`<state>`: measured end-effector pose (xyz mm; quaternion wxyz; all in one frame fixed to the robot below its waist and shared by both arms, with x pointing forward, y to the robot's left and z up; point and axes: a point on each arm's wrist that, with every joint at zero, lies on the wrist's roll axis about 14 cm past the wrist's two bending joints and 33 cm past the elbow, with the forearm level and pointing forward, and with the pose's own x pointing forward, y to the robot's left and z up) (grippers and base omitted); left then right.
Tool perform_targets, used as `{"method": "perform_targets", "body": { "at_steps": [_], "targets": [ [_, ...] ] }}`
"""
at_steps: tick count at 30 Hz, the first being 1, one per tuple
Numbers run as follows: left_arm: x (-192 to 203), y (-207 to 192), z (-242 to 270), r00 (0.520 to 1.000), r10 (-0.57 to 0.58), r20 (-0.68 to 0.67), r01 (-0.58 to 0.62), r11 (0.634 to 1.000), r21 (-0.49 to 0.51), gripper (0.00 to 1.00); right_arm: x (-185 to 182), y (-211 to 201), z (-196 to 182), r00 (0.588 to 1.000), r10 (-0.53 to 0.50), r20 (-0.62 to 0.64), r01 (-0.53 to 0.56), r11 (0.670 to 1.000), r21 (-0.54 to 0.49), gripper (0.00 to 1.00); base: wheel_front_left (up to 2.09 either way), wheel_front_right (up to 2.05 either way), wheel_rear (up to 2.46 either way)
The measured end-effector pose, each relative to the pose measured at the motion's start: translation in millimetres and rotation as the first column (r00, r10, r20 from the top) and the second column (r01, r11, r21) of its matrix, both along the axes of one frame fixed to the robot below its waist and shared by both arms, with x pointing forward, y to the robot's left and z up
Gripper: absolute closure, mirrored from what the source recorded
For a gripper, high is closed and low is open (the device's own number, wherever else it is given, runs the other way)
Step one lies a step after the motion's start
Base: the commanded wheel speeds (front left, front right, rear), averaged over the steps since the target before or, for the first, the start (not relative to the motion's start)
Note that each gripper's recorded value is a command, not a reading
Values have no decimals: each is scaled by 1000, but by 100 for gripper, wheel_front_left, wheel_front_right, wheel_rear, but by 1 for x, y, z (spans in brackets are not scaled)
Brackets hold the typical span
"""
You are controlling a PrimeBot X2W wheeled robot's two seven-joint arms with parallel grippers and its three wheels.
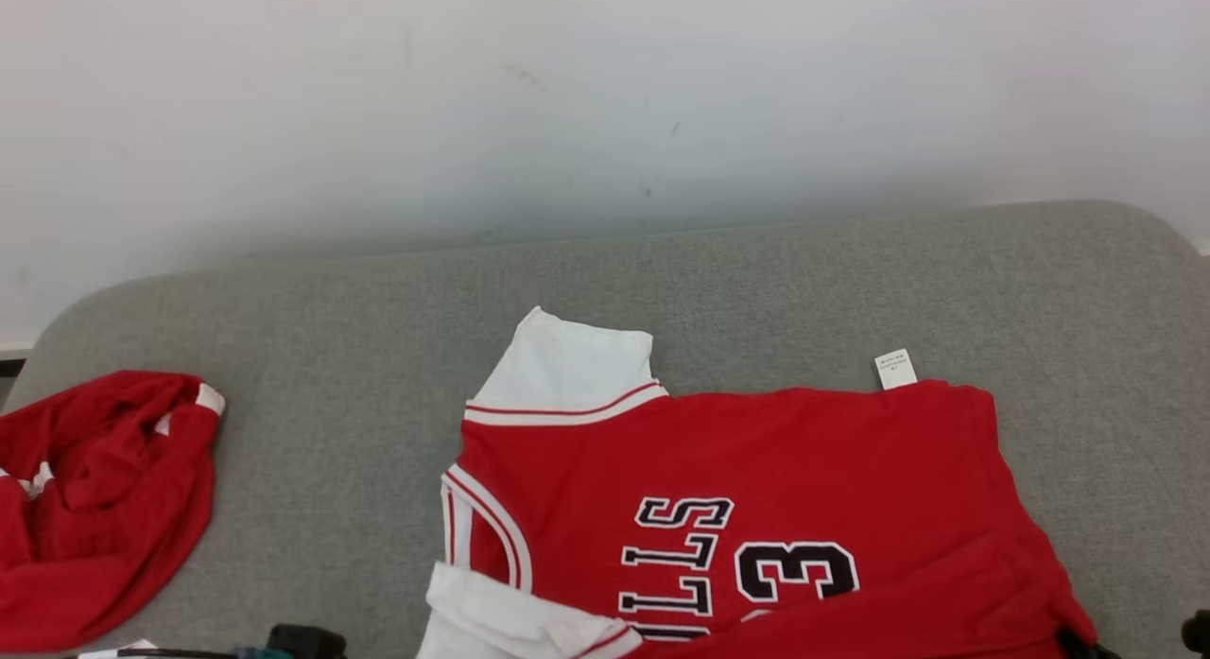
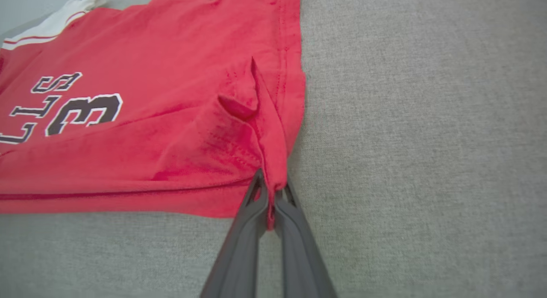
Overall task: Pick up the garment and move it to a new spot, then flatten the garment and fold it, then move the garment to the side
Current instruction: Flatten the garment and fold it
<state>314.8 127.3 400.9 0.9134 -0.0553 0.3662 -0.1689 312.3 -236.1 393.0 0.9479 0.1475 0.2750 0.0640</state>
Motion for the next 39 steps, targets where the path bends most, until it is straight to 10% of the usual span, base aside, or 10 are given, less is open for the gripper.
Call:
{"method": "perform_targets", "body": {
  "at_steps": [2,4,5,6,26,39],
  "targets": [
    [-8,-4,0,1000,-8,-28,8,1000,-7,100,-4,-3,-3,1000,-7,-23,7,1000,8,93,0,0,0],
    [-14,-8,1,999,-7,-53,5,1000,-29,98,-7,-3,-7,999,-8,-46,9,1000,16,42,0,0,0],
    [-16,-8,0,998,-5,-65,3,1000,-28,62,-7,-4,-8,999,-10,-52,11,1000,16,0,0,0,0],
    [-18,-6,-2,997,-2,-73,1,1000,-23,1,-7,-5,-9,998,-14,-53,15,1000,15,0,0,0,0],
    [91,-14,100,930,-89,356,88,996,19,0,51,-33,51,955,-186,229,179,982,51,0,0,0,0],
    [200,-51,102,929,-286,236,276,958,76,0,145,-12,70,964,-180,197,166,983,84,0,0,0,0]
  ]
}}
